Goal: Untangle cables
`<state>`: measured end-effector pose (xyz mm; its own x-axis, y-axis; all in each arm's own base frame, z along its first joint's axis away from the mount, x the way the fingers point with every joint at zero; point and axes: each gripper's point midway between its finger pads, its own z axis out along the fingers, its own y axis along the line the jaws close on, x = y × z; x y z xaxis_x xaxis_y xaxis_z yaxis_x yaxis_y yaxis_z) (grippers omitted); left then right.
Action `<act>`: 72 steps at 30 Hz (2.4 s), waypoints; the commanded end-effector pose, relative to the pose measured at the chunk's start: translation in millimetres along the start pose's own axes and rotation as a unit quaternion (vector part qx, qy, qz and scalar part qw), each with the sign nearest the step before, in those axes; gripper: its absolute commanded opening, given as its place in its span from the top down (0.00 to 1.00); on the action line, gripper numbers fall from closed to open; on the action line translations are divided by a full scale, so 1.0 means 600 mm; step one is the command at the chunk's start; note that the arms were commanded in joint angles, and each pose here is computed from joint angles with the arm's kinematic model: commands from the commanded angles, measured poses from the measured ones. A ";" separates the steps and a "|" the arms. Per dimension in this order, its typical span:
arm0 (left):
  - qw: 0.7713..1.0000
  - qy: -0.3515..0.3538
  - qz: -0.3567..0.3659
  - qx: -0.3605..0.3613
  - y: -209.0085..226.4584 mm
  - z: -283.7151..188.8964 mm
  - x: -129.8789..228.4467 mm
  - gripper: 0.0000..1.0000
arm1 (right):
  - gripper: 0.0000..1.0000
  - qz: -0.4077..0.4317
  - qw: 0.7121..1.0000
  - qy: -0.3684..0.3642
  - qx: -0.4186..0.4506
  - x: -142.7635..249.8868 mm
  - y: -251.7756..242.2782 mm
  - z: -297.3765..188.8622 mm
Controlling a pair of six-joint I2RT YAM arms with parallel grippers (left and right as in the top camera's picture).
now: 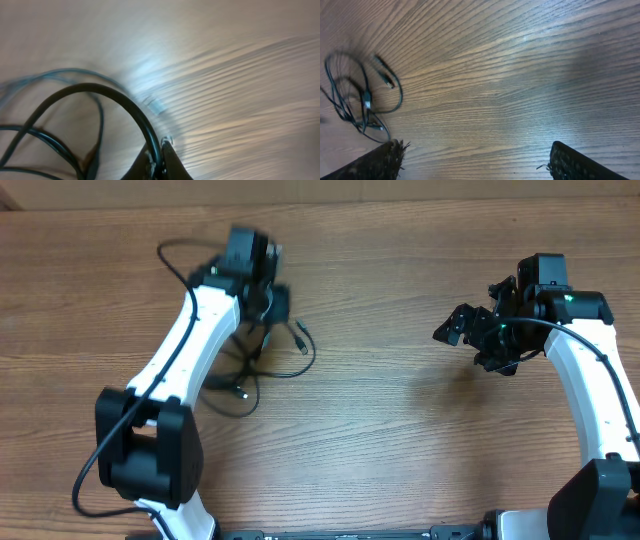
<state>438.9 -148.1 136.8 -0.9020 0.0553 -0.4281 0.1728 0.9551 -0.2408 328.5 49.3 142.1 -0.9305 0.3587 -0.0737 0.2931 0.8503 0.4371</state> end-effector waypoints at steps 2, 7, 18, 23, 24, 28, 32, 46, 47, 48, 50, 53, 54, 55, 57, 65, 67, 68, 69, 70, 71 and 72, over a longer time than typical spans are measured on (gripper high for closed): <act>0.967 -0.080 0.070 0.232 -0.231 -0.171 -0.082 0.96 | 0.08 -0.008 1.000 0.004 -0.022 0.001 0.015 0.001; 0.934 -0.131 0.109 0.313 -0.323 -0.284 -0.117 0.96 | 0.08 -0.022 0.998 0.009 -0.066 0.003 0.042 -0.001; 0.875 -0.169 0.130 0.435 -0.386 -0.482 -0.130 0.96 | 0.09 -0.078 0.987 -0.029 -0.140 -0.028 0.092 -0.012; 0.845 -0.125 0.139 0.502 -0.408 -0.516 -0.099 0.96 | 0.13 -0.038 0.989 -0.068 -0.122 -0.063 0.087 -0.014; 0.840 -0.118 0.141 0.511 -0.411 -0.520 -0.093 0.96 | 0.15 -0.037 0.989 -0.073 -0.124 -0.067 0.089 -0.014; 0.829 -0.102 0.146 0.530 -0.416 -0.530 -0.082 0.96 | 0.20 -0.043 0.988 -0.074 -0.128 -0.066 0.100 -0.012; 0.826 -0.098 0.148 0.535 -0.417 -0.532 -0.079 0.96 | 0.20 -0.064 0.987 -0.068 -0.132 -0.057 0.114 -0.007; 0.832 -0.074 0.130 0.535 -0.409 -0.525 -0.070 0.96 | 0.40 -0.158 0.975 -0.067 -0.142 -0.039 0.146 0.001; 0.832 -0.071 0.129 0.535 -0.409 -0.525 -0.068 0.96 | 0.42 -0.161 0.974 -0.067 -0.142 -0.039 0.146 0.001; 0.832 -0.067 0.127 0.536 -0.408 -0.524 -0.066 0.96 | 0.44 -0.163 0.974 -0.067 -0.142 -0.039 0.146 0.002; 0.832 -0.065 0.126 0.537 -0.408 -0.524 -0.065 0.96 | 0.54 -0.163 0.974 -0.067 -0.142 -0.039 0.146 0.002; 0.834 -0.063 0.117 0.536 -0.405 -0.525 -0.067 0.96 | 0.71 -0.162 0.975 -0.064 -0.141 -0.037 0.144 0.003; 0.835 -0.062 0.111 0.535 -0.401 -0.525 -0.070 0.96 | 0.77 -0.160 0.975 -0.063 -0.138 -0.036 0.142 0.004; 0.837 -0.063 0.107 0.534 -0.397 -0.524 -0.073 0.96 | 0.83 -0.157 0.977 -0.061 -0.132 -0.035 0.138 0.005; 0.841 -0.070 0.095 0.528 -0.380 -0.525 -0.084 0.96 | 0.93 -0.135 0.983 -0.060 -0.106 -0.035 0.121 0.009; 0.929 -0.132 -0.015 0.344 -0.185 -0.450 -0.147 0.96 | 0.96 -0.063 0.996 -0.055 -0.042 -0.030 0.080 0.011; 0.965 -0.127 -0.056 0.221 -0.104 -0.406 -0.137 0.96 | 0.96 -0.081 0.993 -0.060 -0.060 -0.026 0.093 -0.004; 0.981 -0.115 -0.079 0.131 -0.049 -0.384 -0.123 0.96 | 0.96 -0.089 0.991 -0.075 -0.065 -0.027 0.102 -0.023; 0.987 -0.109 -0.086 0.082 -0.020 -0.376 -0.114 0.96 | 0.96 -0.095 0.989 -0.087 -0.071 -0.027 0.110 -0.042; 0.990 -0.103 -0.094 0.033 0.009 -0.371 -0.105 0.96 | 0.96 -0.099 0.987 -0.098 -0.075 -0.028 0.116 -0.057; 0.989 -0.098 -0.104 -0.026 0.043 -0.369 -0.095 0.96 | 0.96 -0.102 0.985 -0.114 -0.080 -0.029 0.123 -0.080; 0.987 -0.095 -0.111 -0.061 0.064 -0.371 -0.088 0.96 | 0.96 -0.106 0.983 -0.124 -0.086 -0.029 0.129 -0.098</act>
<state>398.8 -120.8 355.1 -0.8886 -0.2139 -0.4058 0.0837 0.7941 -0.6020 353.3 88.0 168.2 -0.9315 0.2757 -0.2373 0.1235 0.8534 0.5064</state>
